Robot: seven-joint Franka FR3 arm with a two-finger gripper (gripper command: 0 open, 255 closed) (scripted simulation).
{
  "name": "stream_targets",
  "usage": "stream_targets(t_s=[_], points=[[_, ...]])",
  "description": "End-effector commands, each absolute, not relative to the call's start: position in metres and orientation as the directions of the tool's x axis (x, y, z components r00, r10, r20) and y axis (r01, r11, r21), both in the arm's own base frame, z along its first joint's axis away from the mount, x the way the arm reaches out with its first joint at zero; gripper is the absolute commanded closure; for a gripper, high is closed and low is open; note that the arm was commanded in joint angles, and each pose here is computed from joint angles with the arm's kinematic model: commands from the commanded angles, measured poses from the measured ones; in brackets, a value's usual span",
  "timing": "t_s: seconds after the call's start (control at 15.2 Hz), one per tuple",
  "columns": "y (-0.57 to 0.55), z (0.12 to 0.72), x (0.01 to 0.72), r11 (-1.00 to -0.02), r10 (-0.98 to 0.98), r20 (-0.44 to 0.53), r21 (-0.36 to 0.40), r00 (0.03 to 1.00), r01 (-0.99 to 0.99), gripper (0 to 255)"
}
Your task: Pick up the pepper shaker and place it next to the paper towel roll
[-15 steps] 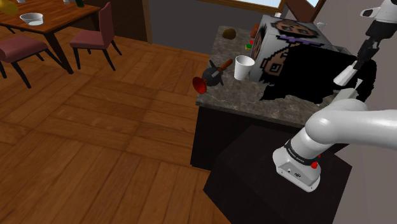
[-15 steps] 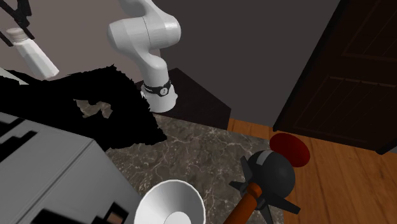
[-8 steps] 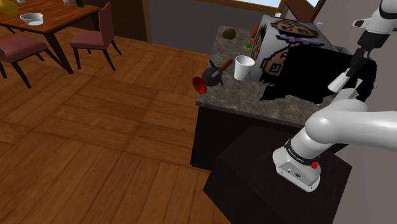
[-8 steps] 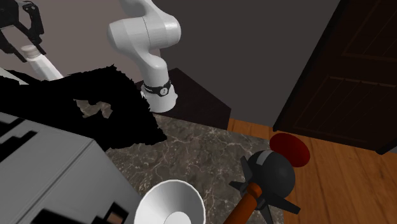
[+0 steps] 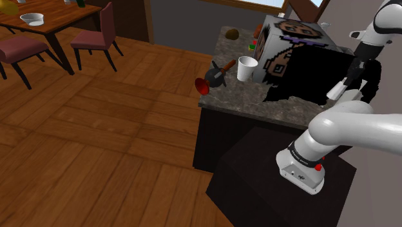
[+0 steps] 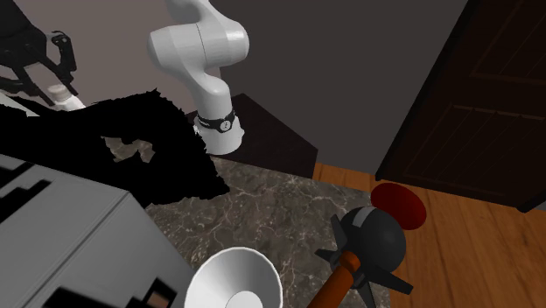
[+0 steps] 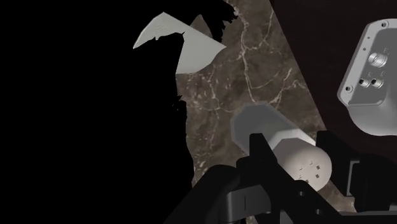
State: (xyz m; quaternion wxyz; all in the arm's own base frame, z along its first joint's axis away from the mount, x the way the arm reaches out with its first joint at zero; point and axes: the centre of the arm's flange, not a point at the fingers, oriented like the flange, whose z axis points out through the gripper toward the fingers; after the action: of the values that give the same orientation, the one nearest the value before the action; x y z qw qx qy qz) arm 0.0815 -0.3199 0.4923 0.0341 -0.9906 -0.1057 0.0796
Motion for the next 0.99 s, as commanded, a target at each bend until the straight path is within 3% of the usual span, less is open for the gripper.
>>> stream_targets(t_s=[0.0,0.92], points=[[-0.320,0.481,0.083,-0.975,0.215,-0.150,-0.084,0.965,0.204,255],[-0.320,0.407,0.083,-0.975,0.215,-0.150,-0.084,0.965,0.204,255]])
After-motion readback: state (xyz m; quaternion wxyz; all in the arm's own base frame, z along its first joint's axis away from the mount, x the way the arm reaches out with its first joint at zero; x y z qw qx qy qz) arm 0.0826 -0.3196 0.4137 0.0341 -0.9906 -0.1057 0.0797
